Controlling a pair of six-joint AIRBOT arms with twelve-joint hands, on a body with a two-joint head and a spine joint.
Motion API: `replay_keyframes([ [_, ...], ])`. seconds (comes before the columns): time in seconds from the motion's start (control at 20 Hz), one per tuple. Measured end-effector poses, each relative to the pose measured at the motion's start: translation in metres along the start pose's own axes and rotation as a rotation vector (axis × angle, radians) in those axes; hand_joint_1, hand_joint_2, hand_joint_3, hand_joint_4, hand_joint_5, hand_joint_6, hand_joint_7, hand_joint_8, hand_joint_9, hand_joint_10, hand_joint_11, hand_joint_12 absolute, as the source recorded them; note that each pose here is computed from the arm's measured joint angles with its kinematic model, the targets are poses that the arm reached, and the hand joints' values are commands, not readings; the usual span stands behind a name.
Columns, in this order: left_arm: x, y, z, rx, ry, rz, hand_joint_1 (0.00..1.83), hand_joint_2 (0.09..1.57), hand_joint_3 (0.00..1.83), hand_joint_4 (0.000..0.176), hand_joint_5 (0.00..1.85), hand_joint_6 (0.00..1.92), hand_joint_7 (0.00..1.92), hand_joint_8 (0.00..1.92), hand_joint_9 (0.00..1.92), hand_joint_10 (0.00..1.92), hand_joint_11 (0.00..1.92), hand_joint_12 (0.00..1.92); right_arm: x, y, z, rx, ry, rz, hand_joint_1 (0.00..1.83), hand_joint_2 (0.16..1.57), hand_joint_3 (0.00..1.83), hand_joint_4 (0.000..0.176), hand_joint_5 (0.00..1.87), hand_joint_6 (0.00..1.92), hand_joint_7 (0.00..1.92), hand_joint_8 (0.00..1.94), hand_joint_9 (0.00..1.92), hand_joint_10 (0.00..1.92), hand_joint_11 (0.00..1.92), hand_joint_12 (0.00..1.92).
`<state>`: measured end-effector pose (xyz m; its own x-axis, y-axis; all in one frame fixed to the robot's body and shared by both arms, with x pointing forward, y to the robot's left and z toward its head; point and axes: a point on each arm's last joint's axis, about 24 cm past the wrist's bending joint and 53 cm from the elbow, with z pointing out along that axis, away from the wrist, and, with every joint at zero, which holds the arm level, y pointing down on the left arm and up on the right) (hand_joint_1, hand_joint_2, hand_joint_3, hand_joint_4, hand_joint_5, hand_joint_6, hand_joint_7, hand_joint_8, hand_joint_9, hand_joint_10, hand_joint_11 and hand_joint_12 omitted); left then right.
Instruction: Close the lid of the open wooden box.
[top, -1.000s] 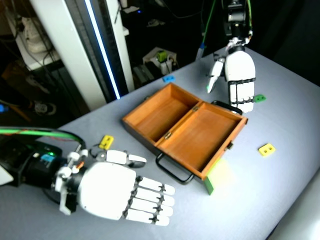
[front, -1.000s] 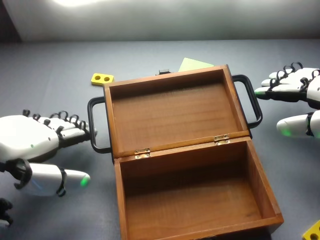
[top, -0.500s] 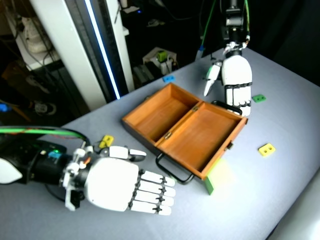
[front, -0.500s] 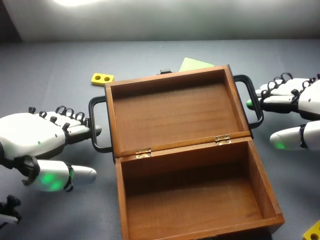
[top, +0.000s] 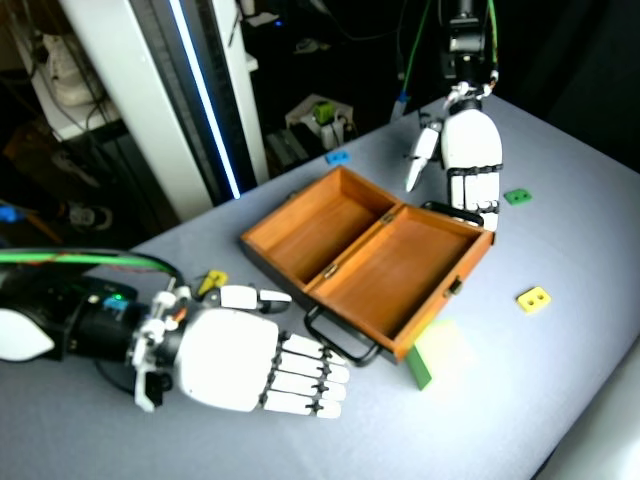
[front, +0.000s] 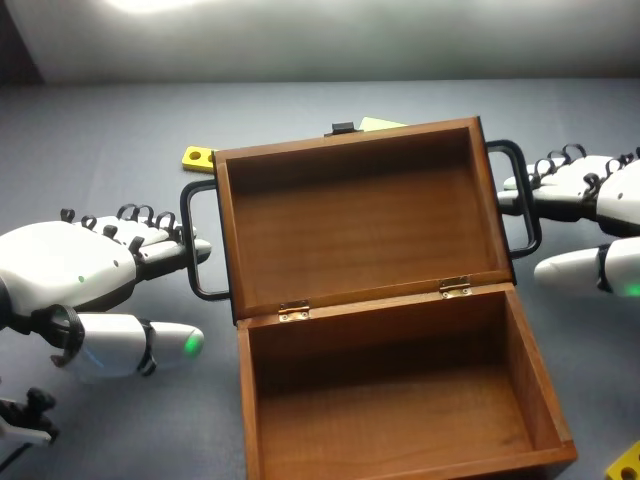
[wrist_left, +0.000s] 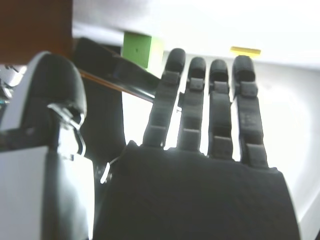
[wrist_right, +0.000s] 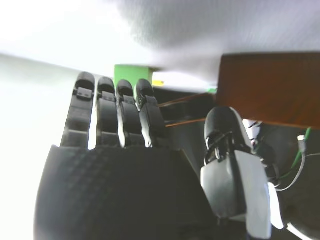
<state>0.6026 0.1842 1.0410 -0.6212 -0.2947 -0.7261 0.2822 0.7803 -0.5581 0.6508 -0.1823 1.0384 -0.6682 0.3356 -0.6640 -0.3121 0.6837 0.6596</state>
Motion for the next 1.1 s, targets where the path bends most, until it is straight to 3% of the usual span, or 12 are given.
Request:
replay_keyframes([
  [0.1, -0.003, -0.004, -0.003, 0.010, -0.013, -0.008, 0.00, 1.28, 0.00, 0.000, 0.03, 0.00, 0.00, 0.00, 0.00, 0.00, 0.03, 0.00, -0.005, 0.004, -0.003, -0.014, -0.016, 0.015, 0.00, 1.28, 0.00, 0.010, 0.12, 0.01, 0.05, 0.01, 0.00, 0.00, 0.04, 0.02],
  [0.15, -0.008, -0.007, -0.004, 0.024, -0.031, -0.009, 0.00, 1.29, 0.01, 0.000, 0.03, 0.00, 0.00, 0.00, 0.00, 0.00, 0.03, 0.00, -0.005, 0.008, -0.004, -0.026, -0.021, 0.022, 0.00, 1.27, 0.00, 0.000, 0.12, 0.01, 0.05, 0.01, 0.00, 0.00, 0.05, 0.02],
  [0.25, -0.011, -0.012, -0.006, 0.040, -0.045, -0.022, 0.00, 1.29, 0.01, 0.000, 0.03, 0.00, 0.01, 0.00, 0.02, 0.01, 0.05, 0.01, -0.006, 0.012, -0.005, -0.041, -0.028, 0.034, 0.00, 1.26, 0.00, 0.000, 0.12, 0.00, 0.04, 0.00, 0.00, 0.00, 0.06, 0.02],
  [0.5, -0.014, -0.041, -0.011, 0.142, -0.081, -0.043, 0.00, 1.28, 0.00, 0.000, 0.05, 0.01, 0.04, 0.01, 0.05, 0.01, 0.08, 0.02, 0.003, 0.057, -0.007, -0.199, -0.028, 0.052, 0.00, 1.32, 0.01, 0.000, 0.16, 0.01, 0.10, 0.01, 0.00, 0.00, 0.06, 0.03],
  [0.75, -0.015, -0.047, -0.015, 0.161, -0.089, -0.042, 0.00, 1.28, 0.00, 0.000, 0.05, 0.01, 0.02, 0.00, 0.02, 0.00, 0.08, 0.02, -0.004, 0.070, -0.021, -0.240, -0.051, 0.069, 0.00, 1.31, 0.00, 0.000, 0.16, 0.01, 0.09, 0.00, 0.00, 0.00, 0.05, 0.03],
  [1.1, -0.010, -0.054, -0.025, 0.187, -0.084, -0.044, 0.00, 1.26, 0.00, 0.000, 0.02, 0.00, 0.00, 0.00, 0.01, 0.00, 0.07, 0.02, 0.005, 0.084, -0.046, -0.287, -0.033, 0.084, 0.00, 1.35, 0.01, 0.000, 0.11, 0.00, 0.06, 0.00, 0.00, 0.00, 0.00, 0.00],
])
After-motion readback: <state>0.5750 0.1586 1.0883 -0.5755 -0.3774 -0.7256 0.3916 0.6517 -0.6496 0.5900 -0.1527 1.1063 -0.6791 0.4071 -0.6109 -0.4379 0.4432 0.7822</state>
